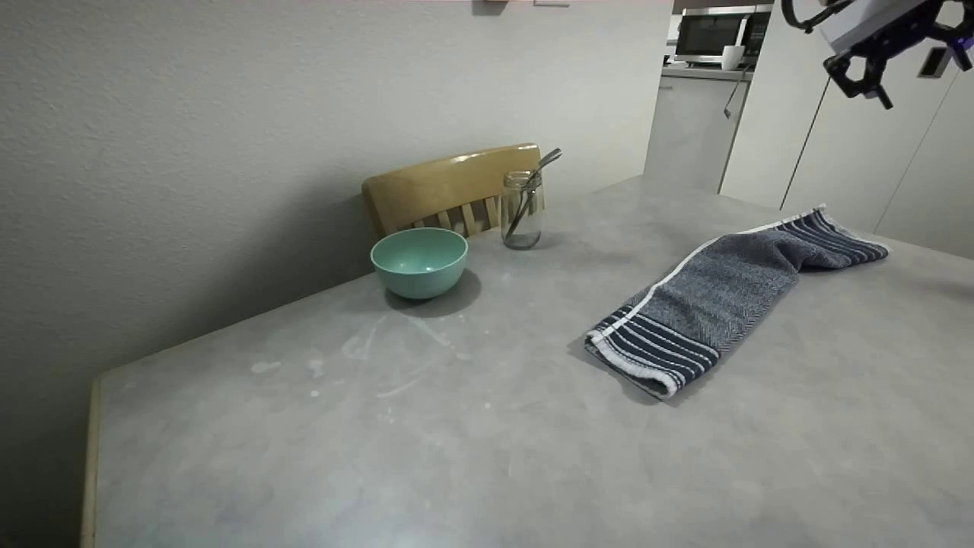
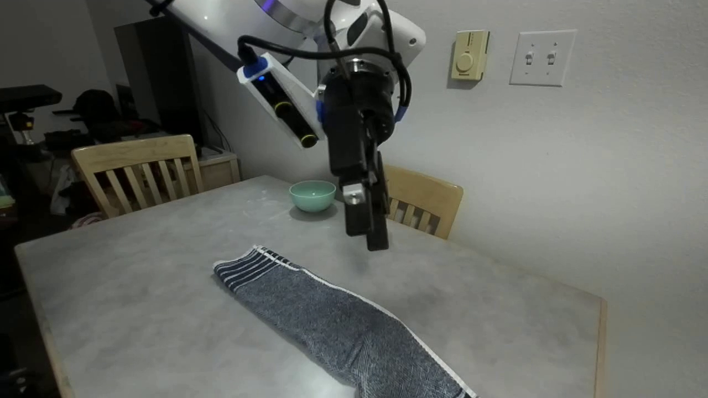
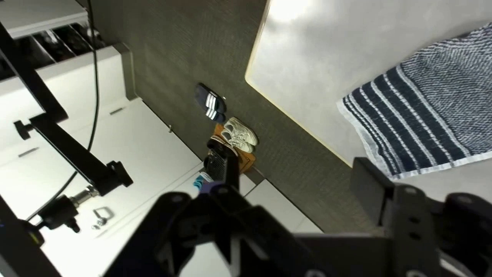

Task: Partially unfold the towel on the table

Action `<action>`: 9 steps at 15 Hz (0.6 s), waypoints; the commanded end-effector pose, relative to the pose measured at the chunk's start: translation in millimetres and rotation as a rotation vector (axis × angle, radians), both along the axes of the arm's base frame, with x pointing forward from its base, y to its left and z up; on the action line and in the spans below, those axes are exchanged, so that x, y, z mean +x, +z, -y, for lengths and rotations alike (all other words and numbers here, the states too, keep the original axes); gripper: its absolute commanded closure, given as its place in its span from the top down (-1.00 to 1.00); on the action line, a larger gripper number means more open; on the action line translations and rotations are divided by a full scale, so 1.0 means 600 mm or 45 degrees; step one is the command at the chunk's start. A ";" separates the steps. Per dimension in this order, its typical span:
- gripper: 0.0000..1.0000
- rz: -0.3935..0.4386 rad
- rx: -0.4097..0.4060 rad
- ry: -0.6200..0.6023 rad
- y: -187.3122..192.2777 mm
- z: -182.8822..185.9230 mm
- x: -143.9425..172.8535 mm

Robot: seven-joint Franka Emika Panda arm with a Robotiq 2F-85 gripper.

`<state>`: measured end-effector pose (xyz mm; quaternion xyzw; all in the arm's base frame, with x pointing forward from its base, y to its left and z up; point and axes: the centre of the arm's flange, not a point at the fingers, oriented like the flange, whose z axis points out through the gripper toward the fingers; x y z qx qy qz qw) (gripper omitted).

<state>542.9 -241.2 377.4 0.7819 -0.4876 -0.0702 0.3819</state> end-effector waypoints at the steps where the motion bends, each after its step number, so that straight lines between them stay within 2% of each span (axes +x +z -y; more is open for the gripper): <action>1: -0.13 -0.026 -0.091 -0.244 0.008 -0.051 0.008; 3: -0.42 -0.044 -0.161 -0.380 0.001 -0.100 0.013; 4: -0.53 -0.079 -0.164 -0.364 -0.003 -0.133 0.018; 5: -0.13 -0.039 -0.145 -0.313 0.007 -0.093 -0.007; 6: -0.27 -0.044 -0.157 -0.308 0.004 -0.112 -0.003; 7: -0.25 -0.044 -0.158 -0.299 0.004 -0.118 -0.001; 8: 0.35 -0.028 -0.208 -0.342 -0.003 -0.121 0.000; 9: 0.36 -0.025 -0.194 -0.263 0.000 -0.134 -0.005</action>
